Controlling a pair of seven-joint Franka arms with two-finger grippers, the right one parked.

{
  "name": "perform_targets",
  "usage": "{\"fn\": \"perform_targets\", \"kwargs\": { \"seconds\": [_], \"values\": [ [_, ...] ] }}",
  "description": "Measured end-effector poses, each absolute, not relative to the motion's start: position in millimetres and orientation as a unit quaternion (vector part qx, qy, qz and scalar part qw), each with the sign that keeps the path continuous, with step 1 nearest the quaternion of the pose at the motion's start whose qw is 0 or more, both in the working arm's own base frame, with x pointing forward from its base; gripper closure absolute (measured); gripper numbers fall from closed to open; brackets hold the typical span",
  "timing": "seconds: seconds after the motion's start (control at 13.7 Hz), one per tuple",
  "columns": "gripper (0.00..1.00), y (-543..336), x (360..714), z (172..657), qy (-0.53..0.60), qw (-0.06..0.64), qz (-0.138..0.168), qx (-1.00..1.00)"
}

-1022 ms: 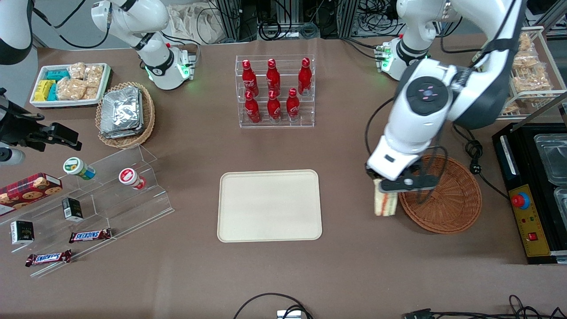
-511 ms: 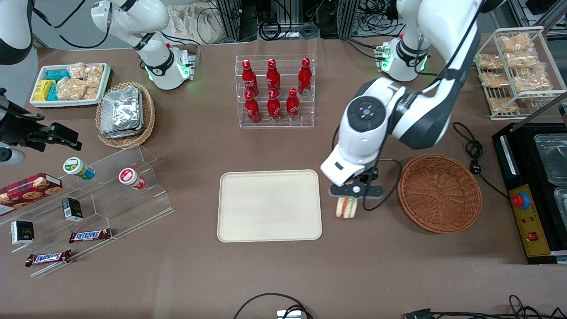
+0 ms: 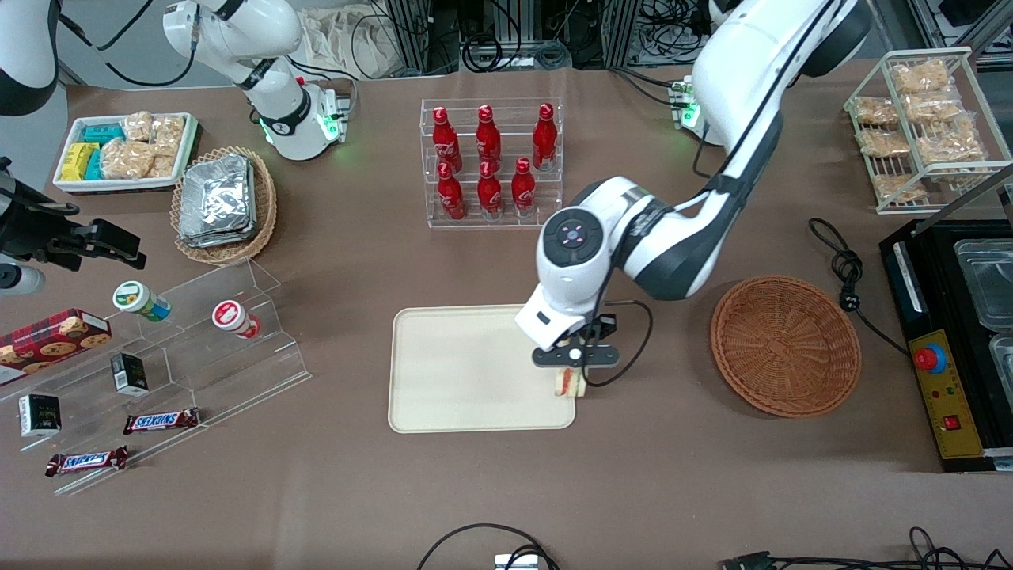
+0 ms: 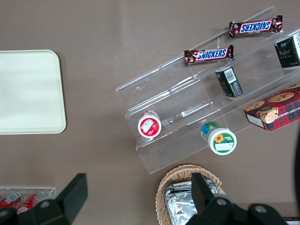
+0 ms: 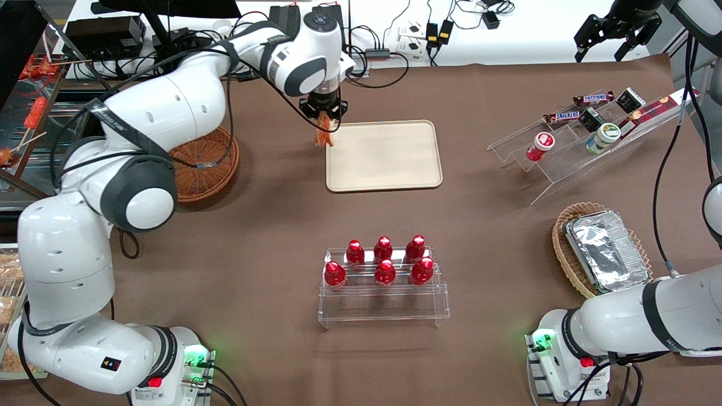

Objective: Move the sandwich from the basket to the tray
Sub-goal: 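Carry the sandwich over the cream tray with the left gripper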

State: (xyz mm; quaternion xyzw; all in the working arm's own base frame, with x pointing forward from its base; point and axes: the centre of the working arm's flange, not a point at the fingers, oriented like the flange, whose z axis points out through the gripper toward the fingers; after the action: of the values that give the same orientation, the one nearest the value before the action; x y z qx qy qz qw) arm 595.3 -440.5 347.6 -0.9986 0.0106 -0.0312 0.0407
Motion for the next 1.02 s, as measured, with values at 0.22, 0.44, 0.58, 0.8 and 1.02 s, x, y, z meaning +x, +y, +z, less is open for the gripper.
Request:
{"fn": "perform_targets", "kwargs": {
  "seconds": [0.22, 0.44, 0.58, 0.8, 1.02],
  "values": [
    [0.82, -459.1, 592.8, 318.7, 0.001, 0.033, -0.037, -0.999],
    [0.82, -469.1, 590.6, 296.8, 0.001, 0.023, -0.037, -0.999],
    [0.82, -475.4, 588.4, 281.8, -0.001, 0.024, -0.043, -0.999],
    [0.82, -479.0, 586.2, 253.7, 0.003, 0.031, -0.044, -0.999],
    [0.82, -491.1, 574.7, 232.5, 0.016, 0.033, -0.037, -0.999]
  ]
}}
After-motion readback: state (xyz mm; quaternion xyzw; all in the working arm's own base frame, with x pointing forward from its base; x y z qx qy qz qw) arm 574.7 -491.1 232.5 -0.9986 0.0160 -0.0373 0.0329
